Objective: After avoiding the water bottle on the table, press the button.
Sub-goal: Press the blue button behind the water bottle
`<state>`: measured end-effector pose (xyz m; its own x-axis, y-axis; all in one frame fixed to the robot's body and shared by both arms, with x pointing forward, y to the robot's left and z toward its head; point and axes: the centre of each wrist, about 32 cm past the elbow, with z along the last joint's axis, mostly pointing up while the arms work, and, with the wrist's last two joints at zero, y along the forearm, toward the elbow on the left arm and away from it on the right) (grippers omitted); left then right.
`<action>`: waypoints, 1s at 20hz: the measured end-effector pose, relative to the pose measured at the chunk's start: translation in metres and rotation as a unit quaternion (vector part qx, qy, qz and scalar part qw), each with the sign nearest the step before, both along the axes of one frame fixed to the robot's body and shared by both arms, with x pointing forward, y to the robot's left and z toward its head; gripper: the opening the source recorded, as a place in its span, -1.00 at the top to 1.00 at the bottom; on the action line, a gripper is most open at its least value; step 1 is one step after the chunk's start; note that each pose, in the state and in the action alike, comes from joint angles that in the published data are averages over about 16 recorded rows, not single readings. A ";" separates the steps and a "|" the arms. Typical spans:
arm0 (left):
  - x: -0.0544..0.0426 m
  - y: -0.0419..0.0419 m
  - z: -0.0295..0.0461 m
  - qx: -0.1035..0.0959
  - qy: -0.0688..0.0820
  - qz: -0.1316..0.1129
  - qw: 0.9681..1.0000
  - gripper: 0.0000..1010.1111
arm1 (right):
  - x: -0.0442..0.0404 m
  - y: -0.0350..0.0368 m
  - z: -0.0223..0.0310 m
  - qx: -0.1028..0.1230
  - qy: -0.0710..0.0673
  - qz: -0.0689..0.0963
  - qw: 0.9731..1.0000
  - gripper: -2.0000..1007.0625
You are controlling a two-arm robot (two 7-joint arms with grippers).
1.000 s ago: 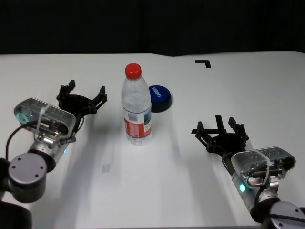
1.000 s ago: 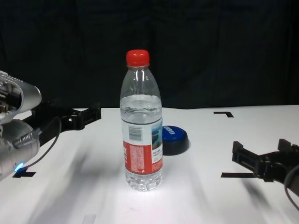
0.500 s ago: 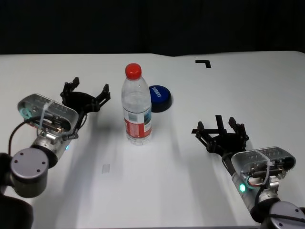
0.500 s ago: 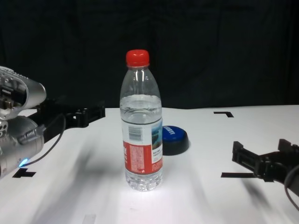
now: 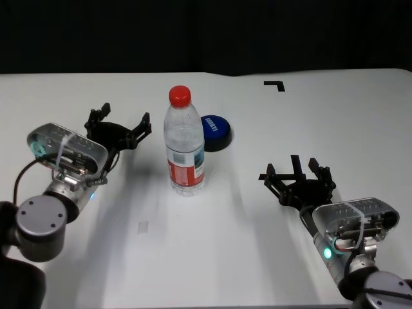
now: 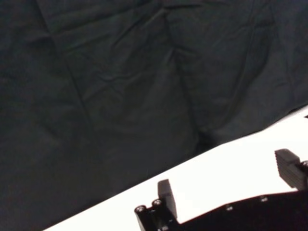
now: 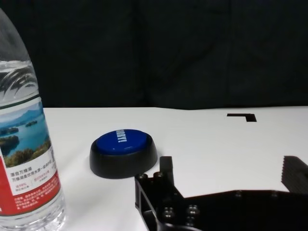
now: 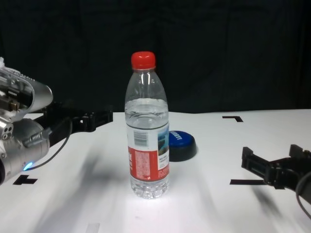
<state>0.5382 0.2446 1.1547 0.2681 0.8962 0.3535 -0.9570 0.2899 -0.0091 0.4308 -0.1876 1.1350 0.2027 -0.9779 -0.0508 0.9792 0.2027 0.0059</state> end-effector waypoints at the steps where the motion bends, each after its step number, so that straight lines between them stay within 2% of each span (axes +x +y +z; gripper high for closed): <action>1: 0.0007 0.0000 0.0000 0.001 0.001 -0.001 1.000 -0.99 | 0.0000 0.0000 0.0000 0.000 0.000 0.000 1.000 -0.99; 20: 0.0126 -0.0002 -0.0033 0.008 0.010 -0.015 1.000 -0.99 | 0.0000 0.0000 0.0000 0.000 0.000 0.000 1.000 -0.99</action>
